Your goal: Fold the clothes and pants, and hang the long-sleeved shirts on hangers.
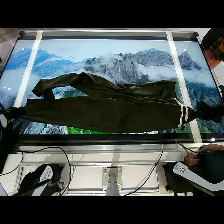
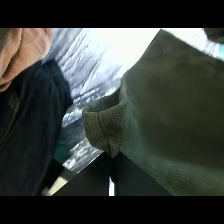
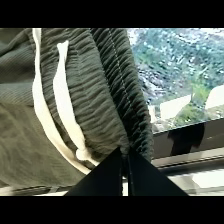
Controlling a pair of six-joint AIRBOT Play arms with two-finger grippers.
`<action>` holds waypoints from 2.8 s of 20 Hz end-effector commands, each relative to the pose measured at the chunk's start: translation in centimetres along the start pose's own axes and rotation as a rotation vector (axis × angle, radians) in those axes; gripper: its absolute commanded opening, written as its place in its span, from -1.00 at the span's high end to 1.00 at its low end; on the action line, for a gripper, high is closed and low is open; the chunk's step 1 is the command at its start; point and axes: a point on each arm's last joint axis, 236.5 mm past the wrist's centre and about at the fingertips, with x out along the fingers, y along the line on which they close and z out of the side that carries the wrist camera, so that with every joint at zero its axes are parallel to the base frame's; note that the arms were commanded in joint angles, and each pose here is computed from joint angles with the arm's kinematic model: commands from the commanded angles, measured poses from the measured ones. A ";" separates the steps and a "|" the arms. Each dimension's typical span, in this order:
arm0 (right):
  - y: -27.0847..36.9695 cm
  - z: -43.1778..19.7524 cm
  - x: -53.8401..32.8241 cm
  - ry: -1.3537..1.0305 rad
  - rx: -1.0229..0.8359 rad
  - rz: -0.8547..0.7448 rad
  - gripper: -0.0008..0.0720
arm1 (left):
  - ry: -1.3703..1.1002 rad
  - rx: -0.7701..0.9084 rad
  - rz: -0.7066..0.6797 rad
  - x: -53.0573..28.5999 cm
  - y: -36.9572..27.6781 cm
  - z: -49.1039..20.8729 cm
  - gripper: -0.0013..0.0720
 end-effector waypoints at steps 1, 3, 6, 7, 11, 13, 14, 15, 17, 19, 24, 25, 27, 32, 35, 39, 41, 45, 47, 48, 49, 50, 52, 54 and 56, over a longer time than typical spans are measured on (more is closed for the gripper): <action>-0.2 0.0 0.0 0.000 0.015 -0.010 0.91 | 0.027 0.025 0.029 0.0 0.7 -0.6 0.95; -0.3 0.3 0.0 -0.012 0.017 -0.013 0.91 | 0.023 0.045 0.047 0.0 1.1 -0.5 0.95; -0.5 0.8 -0.1 -0.034 0.022 -0.021 0.23 | 0.015 0.082 0.080 -0.1 1.9 -0.3 0.89; -0.8 1.0 -0.1 -0.040 0.017 -0.036 -0.03 | 0.009 0.112 0.107 -0.1 2.5 -0.1 0.64; -1.7 2.6 -1.9 -0.094 -0.007 -0.091 -0.09 | 0.004 0.144 0.136 -0.2 3.2 0.2 -0.42; -1.2 3.8 -3.2 -0.140 -0.016 -0.084 -0.09 | 0.002 0.144 0.135 -0.2 3.2 0.2 -0.42; -0.6 4.6 -3.7 -0.169 -0.017 -0.068 -0.09 | -0.005 0.134 0.131 -0.2 3.1 0.3 -0.42; 0.3 5.5 -4.2 -0.206 -0.013 -0.034 -0.09 | -0.030 0.097 0.112 -0.2 2.6 0.9 -0.42; 3.5 7.1 -5.0 -0.275 0.024 0.103 -0.09 | -0.117 -0.078 -0.002 -0.6 0.2 3.3 -0.41; 6.5 9.0 -6.0 -0.350 0.058 0.243 -0.13 | -0.224 -0.318 -0.210 -1.8 -3.8 6.9 -0.41; 8.3 14.9 -7.9 -0.595 0.153 0.292 -0.59 | -0.148 -0.445 -0.485 -0.7 -11.8 7.0 -0.41; 8.9 15.4 -8.0 -0.617 0.154 0.297 -0.59 | -0.131 -0.468 -0.509 0.0 -13.0 6.8 -0.41; 10.5 15.7 -7.8 -0.631 0.125 0.304 -0.59 | -0.145 -0.541 -0.528 1.2 -14.1 7.5 -0.42; 14.2 14.8 -6.8 -0.598 0.048 0.330 -0.59 | -0.026 -0.757 -0.585 3.4 -16.5 6.4 -0.41; 15.7 14.4 -6.4 -0.583 0.021 0.342 -0.73 | -0.004 -0.786 -0.578 4.3 -16.7 6.0 -0.42; 17.3 14.1 -6.1 -0.582 -0.011 0.355 -0.73 | 0.058 -1.164 -0.615 5.6 -17.0 6.9 -0.75; 17.8 14.0 -6.0 -0.582 -0.021 0.359 -0.72 | 0.095 -1.243 -0.616 6.4 -17.5 6.7 -0.75; 18.1 13.9 -6.0 -0.579 -0.026 0.361 -0.72 | 0.114 -1.317 -0.631 7.4 -18.1 8.0 -0.74; 18.1 13.9 -6.0 -0.579 -0.026 0.361 -0.72 | 0.108 -1.314 -0.647 7.6 -18.7 9.1 -0.73; 18.1 13.9 -6.0 -0.579 -0.026 0.361 -0.72 | 0.106 -1.309 -0.655 7.6 -19.1 9.6 -0.73; 18.1 13.8 -6.0 -0.579 -0.026 0.361 -0.72 | 0.105 -1.306 -0.663 7.7 -19.4 10.0 -0.70; 18.1 13.8 -6.0 -0.579 -0.026 0.361 -0.72 | 0.105 -1.312 -0.669 7.7 -19.6 10.4 -0.50; 18.1 13.8 -5.9 -0.578 -0.026 0.361 -0.71 | 0.097 -1.315 -0.677 7.6 -19.6 11.1 0.28; 18.1 13.8 -5.9 -0.578 -0.026 0.361 -0.65 | 0.076 -1.319 -0.680 7.5 -19.1 11.8 0.94; 18.0 13.8 -5.9 -0.578 -0.028 0.357 0.19 | 0.009 -1.270 -0.698 6.9 -18.2 14.1 0.94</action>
